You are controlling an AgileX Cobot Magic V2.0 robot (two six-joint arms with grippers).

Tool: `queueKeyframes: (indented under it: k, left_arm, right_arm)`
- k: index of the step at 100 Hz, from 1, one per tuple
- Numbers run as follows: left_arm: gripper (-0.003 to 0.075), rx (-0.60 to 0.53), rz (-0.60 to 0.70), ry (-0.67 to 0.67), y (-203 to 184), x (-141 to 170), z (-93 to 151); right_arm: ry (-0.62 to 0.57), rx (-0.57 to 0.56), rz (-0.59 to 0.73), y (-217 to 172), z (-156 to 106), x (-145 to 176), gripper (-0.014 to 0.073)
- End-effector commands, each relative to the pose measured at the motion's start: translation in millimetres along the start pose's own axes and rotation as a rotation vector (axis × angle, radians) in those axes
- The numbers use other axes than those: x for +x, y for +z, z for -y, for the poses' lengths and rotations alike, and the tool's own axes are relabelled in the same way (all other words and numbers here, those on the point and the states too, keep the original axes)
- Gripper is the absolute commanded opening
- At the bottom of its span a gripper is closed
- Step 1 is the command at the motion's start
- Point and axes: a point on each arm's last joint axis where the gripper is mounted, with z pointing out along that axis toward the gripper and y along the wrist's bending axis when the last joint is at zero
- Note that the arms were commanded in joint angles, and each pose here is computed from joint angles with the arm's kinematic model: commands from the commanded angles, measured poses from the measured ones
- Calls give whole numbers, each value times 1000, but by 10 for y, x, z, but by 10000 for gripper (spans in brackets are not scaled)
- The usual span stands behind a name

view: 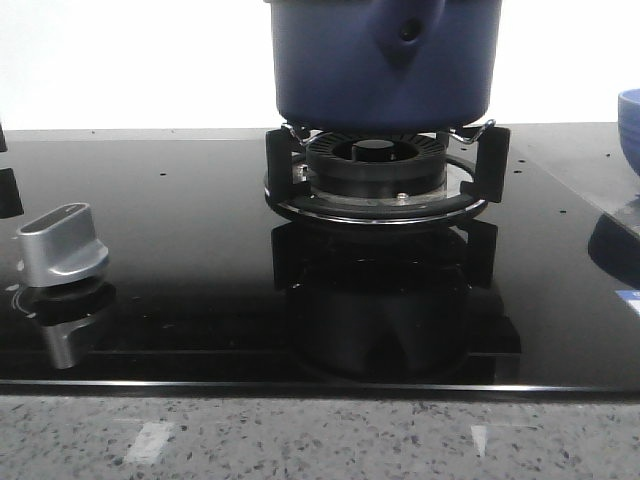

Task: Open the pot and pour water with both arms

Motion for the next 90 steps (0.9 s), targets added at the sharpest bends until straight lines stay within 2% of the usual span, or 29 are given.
queueKeyframes:
  k: [1, 22, 31, 39, 46, 59, 81, 90]
  left_arm:
    - [-20, 25, 99, -96, -11, -7, -6]
    - [-20, 42, 161, -394, -19, -66, -16]
    - [-20, 46, 184, -482, -25, -101, -19]
    - [-20, 52, 193, -520, -33, -134, -13]
    - [-20, 57, 199, -504, -40, -170, 0]
    - [-20, 81, 200, -445, -68, -326, 68]
    - [-20, 108, 99, -300, -70, -775, 269]
    - [-20, 124, 57, -185, -53, -1020, 372]
  right_arm:
    - [94, 1, 97, -8, 24, -15, -67]
    - [354, -14, 118, -11, 23, -39, -66]
    - [416, -21, 125, -15, 16, -64, -66]
    - [419, -43, 124, -33, -24, -139, -66]
    - [369, -61, 133, -57, -69, -240, -66]
    - [123, -89, 111, -104, -188, -472, -65]
    - [-24, -130, -59, -10, -400, -904, -65]
    - [-120, -139, -131, 101, -473, -1092, -65]
